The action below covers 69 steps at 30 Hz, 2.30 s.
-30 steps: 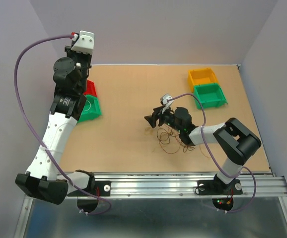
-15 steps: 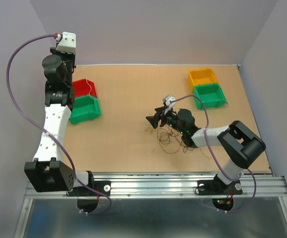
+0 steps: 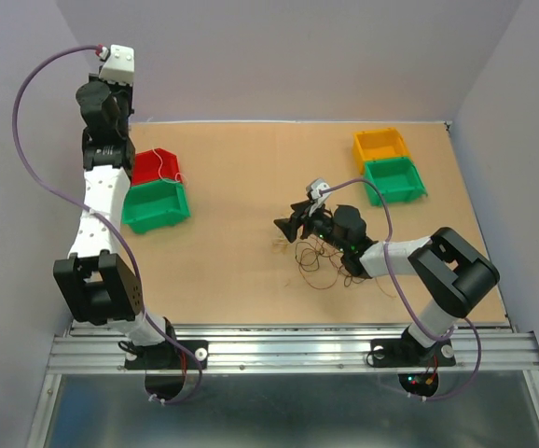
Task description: Untangle the cables
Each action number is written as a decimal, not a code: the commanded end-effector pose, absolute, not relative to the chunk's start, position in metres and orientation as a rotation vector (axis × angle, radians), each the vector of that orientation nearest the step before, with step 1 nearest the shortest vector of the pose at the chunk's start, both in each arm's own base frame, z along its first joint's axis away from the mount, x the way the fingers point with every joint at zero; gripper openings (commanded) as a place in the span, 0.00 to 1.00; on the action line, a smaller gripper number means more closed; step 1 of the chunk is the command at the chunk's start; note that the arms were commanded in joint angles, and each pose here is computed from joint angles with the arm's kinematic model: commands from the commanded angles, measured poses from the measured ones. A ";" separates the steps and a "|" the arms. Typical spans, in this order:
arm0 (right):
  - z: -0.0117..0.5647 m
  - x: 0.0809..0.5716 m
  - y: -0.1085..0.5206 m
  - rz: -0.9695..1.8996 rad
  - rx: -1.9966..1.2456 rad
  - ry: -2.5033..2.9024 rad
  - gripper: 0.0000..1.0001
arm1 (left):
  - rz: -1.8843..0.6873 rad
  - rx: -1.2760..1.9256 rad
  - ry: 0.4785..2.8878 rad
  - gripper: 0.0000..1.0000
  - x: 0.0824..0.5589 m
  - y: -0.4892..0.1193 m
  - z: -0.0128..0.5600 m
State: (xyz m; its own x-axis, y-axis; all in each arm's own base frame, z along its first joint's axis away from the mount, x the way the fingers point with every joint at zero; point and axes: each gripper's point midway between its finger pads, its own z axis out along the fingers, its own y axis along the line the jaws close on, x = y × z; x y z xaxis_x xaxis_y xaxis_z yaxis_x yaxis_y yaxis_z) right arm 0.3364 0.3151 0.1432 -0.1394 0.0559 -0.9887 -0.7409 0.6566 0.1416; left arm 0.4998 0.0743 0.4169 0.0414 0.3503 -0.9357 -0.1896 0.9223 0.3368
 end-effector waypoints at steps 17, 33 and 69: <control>0.166 0.337 0.315 0.766 -0.568 1.478 0.75 | 0.508 0.143 1.407 0.00 0.510 0.106 0.437; 0.170 0.334 0.310 0.760 -0.560 1.470 0.75 | 0.467 0.253 1.756 0.00 0.525 0.113 0.282; 0.166 0.334 0.306 0.744 -0.539 1.496 0.78 | 0.333 0.696 2.113 0.69 0.516 0.099 0.190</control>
State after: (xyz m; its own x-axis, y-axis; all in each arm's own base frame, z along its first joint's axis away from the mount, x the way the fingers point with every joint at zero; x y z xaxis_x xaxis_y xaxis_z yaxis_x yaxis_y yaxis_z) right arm 0.3342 0.3113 0.1493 -0.1219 0.0710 -0.9900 -0.7367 0.6620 0.1382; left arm 0.5201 0.1105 0.1118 -0.5909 0.5696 -0.5713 0.3951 0.8217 0.4106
